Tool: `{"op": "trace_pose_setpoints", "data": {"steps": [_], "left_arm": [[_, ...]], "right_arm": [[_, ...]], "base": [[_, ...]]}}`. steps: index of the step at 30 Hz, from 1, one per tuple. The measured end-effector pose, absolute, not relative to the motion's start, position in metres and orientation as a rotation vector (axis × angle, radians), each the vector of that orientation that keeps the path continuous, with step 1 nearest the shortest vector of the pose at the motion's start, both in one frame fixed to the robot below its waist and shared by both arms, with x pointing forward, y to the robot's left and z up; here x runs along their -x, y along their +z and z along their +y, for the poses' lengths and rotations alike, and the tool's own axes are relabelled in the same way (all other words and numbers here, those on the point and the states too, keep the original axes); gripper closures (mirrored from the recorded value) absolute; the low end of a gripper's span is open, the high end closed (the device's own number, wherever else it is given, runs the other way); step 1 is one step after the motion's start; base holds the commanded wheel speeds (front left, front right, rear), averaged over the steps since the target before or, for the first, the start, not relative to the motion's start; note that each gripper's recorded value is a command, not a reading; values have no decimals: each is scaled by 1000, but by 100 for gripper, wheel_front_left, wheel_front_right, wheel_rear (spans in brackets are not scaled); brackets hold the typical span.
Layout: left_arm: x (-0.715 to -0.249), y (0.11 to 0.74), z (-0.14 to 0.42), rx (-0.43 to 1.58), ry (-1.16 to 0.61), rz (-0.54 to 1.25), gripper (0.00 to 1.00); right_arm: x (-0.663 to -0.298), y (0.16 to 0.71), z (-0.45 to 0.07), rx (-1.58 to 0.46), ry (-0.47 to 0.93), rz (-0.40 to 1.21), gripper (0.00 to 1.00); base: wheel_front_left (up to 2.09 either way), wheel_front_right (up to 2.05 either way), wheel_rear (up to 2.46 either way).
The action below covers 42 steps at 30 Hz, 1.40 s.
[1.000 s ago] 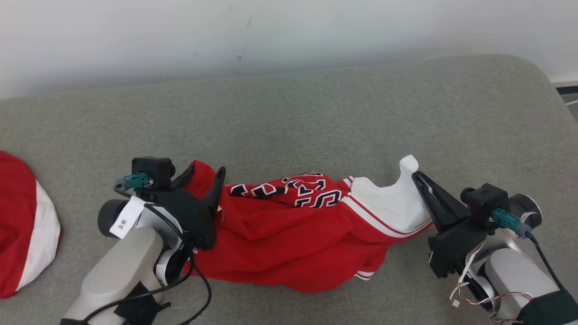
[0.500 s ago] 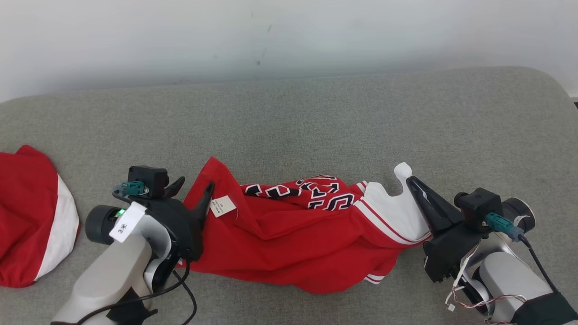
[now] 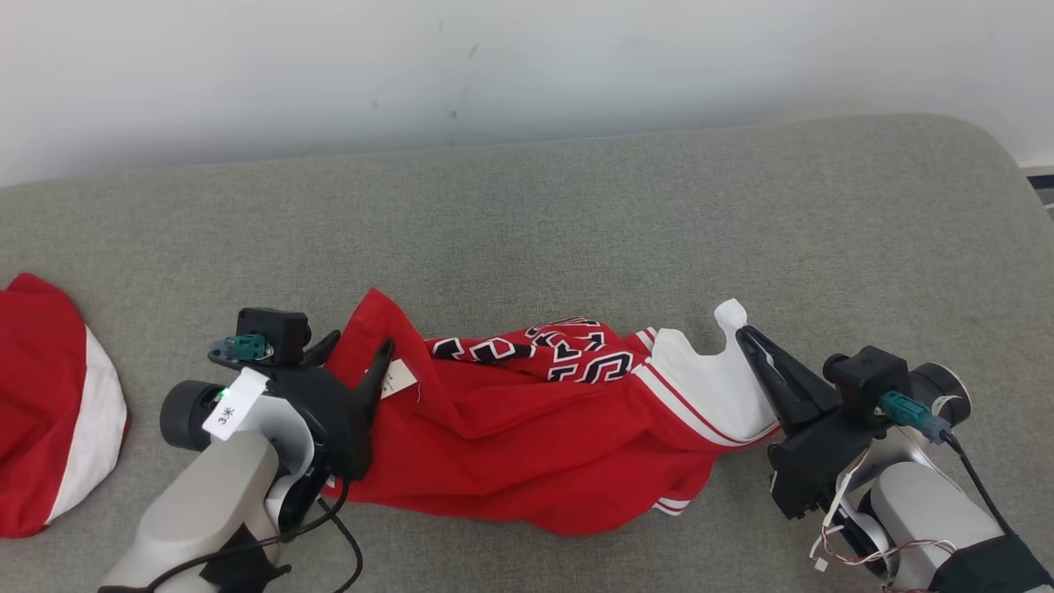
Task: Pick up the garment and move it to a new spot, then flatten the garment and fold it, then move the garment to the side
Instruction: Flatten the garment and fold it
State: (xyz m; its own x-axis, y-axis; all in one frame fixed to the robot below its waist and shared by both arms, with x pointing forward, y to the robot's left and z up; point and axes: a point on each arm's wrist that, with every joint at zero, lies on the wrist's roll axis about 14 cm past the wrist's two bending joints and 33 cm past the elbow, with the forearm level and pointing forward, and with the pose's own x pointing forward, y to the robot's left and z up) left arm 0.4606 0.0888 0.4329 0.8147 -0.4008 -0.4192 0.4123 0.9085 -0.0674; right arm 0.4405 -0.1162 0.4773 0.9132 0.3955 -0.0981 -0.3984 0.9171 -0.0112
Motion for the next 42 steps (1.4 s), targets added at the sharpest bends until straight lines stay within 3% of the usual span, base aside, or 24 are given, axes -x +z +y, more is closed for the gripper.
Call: {"op": "trace_pose_setpoints", "data": {"steps": [8, 9, 10, 12, 23, 30, 42], "left_arm": [[-467, 440, 77, -29, -463, 411, 0], [-467, 440, 76, -30, -470, 407, 54], [-467, 440, 74, -41, -478, 405, 54], [-468, 441, 74, -45, -480, 399, 100], [-469, 453, 86, -30, -436, 353, 100], [-467, 477, 141, 105, -271, 241, 100], [-368, 424, 129, 362, -261, 336, 100]], "right_arm": [[-439, 475, -121, 32, 397, 101, 100], [-439, 475, -121, 32, 396, 102, 100], [-439, 475, -122, 32, 395, 103, 100], [-439, 474, -122, 32, 394, 104, 100], [-441, 478, -124, 25, 380, 95, 100], [-445, 503, -129, -31, 354, 32, 100], [-392, 471, -131, -184, 362, 144, 100]], "base": [[0, 0, 0], [0, 0, 0], [0, 0, 0], [0, 0, 0], [0, 0, 0], [0, 0, 0], [0, 0, 0]]}}
